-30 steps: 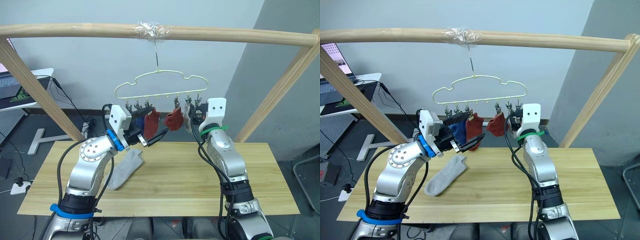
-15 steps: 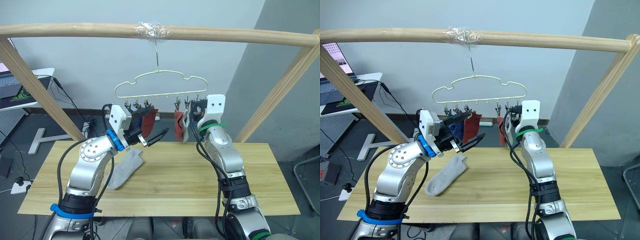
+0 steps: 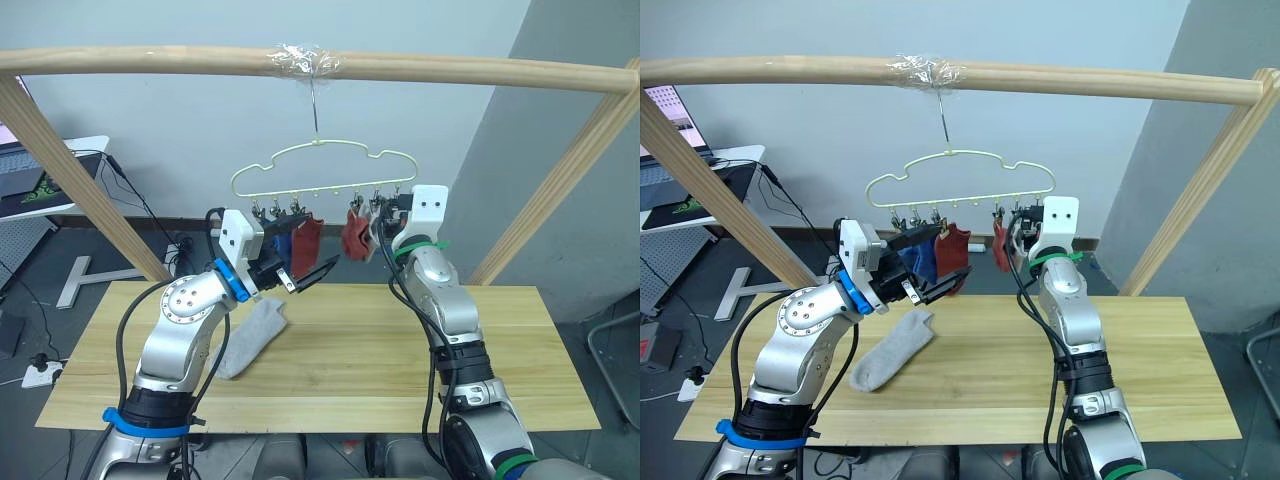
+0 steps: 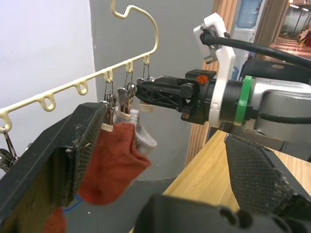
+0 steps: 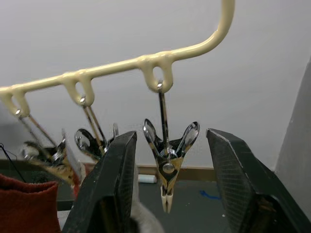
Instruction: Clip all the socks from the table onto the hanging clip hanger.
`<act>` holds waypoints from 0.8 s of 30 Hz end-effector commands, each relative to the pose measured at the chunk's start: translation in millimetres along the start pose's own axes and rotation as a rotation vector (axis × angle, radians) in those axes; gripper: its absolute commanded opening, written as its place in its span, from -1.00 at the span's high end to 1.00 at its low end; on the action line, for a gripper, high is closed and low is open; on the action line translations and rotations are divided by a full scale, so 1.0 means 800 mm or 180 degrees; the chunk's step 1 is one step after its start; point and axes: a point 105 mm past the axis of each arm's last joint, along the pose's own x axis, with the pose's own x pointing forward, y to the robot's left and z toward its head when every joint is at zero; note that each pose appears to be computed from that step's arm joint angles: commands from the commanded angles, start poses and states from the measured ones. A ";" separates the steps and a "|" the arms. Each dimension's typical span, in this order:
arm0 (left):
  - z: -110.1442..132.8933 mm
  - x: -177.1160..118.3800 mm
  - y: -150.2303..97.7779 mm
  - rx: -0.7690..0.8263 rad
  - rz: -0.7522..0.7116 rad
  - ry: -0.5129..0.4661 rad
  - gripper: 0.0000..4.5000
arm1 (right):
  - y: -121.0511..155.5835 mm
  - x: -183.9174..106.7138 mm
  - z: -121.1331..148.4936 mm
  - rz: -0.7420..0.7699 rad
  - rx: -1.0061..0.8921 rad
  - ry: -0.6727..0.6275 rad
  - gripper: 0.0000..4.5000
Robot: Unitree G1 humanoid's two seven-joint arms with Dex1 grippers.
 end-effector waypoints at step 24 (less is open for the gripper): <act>0.034 0.004 -0.001 -0.0045 0.0005 -0.0359 -1.00 | 0.017 0.009 0.024 0.0146 0.0210 -0.0203 0.51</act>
